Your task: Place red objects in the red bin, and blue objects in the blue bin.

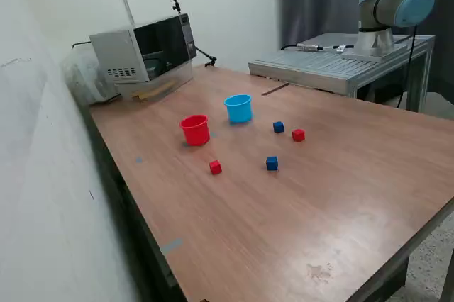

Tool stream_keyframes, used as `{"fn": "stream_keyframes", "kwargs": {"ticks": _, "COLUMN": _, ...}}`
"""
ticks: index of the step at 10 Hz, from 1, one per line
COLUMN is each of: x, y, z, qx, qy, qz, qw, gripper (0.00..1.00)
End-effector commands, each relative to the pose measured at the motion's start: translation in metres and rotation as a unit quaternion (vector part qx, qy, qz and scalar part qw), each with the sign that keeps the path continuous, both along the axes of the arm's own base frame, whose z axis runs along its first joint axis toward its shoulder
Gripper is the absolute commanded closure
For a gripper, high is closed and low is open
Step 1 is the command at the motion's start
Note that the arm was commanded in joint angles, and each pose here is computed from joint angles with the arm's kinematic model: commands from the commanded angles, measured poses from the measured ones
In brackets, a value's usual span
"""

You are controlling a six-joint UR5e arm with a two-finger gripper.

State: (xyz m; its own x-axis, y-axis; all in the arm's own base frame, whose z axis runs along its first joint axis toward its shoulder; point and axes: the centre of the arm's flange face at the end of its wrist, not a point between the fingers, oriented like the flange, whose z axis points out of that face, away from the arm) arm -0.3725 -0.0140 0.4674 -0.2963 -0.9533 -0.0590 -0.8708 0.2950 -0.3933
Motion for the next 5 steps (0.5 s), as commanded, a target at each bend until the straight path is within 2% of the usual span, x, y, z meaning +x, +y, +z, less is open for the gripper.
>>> {"fn": "stream_keyframes", "kwargs": {"ticks": 1, "x": 0.0002, "y": -0.0935, "z": 0.0053, "qx": -0.019, "qy": 0.028, "qz": 0.104, "qw": 0.9940, "gripper": 0.00}}
{"fn": "stream_keyframes", "kwargs": {"ticks": 5, "x": 0.0004, "y": -0.0945, "z": 0.0053, "qx": -0.020, "qy": 0.028, "qz": 0.105, "qw": 0.9939, "gripper": 0.00}}
